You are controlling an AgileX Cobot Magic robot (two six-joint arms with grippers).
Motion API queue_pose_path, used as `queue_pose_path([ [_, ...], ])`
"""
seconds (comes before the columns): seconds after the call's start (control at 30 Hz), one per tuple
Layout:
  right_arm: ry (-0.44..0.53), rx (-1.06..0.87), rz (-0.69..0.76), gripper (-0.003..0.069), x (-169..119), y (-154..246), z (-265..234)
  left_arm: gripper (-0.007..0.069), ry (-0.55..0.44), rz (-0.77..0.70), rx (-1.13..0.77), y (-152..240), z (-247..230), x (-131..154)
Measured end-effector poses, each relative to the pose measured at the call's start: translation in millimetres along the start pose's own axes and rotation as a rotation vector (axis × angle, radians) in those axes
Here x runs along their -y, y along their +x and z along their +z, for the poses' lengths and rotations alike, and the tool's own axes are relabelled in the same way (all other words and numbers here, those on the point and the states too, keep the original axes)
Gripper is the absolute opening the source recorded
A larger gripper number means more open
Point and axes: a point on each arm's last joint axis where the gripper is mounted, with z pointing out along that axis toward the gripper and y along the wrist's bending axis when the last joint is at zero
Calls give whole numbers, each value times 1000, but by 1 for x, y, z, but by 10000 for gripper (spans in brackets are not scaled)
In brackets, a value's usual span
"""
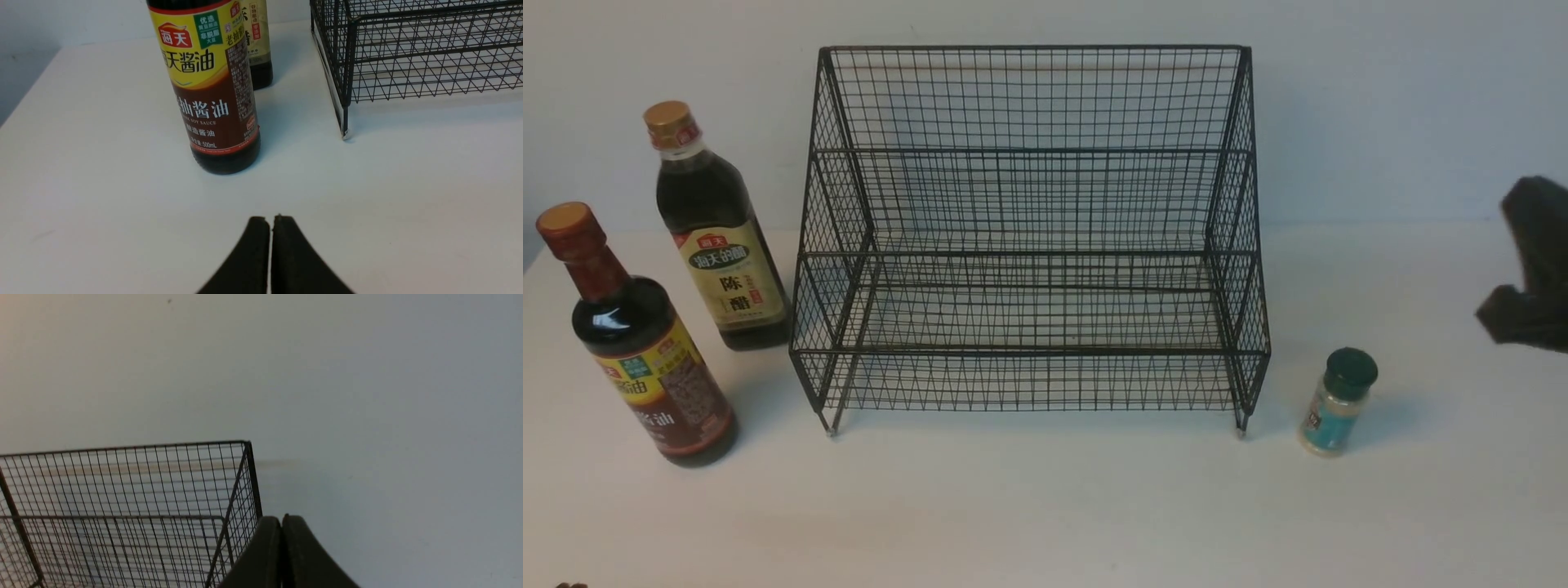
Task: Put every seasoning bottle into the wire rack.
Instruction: Use the right arm to grab the condiment bottle closest to it
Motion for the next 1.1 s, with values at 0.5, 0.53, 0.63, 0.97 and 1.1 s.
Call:
queue_pose_path([
  [0.5, -59, -205, 30, 414, 4, 90, 40, -5, 0, 0, 0, 0, 0, 0],
  [0.53, -60, -214, 30, 452, 4, 94, 41, -5, 0, 0, 0, 0, 0, 0],
  [0.63, -61, -242, 9, 531, 5, 104, 42, -5, 0, 0, 0, 0, 0, 0],
  [0.97, -75, -323, -25, 587, 8, 139, 43, -5, 0, 0, 0, 0, 0, 0],
  [1.1, -87, -343, -25, 533, 8, 147, 43, -5, 0, 0, 0, 0, 0, 0],
])
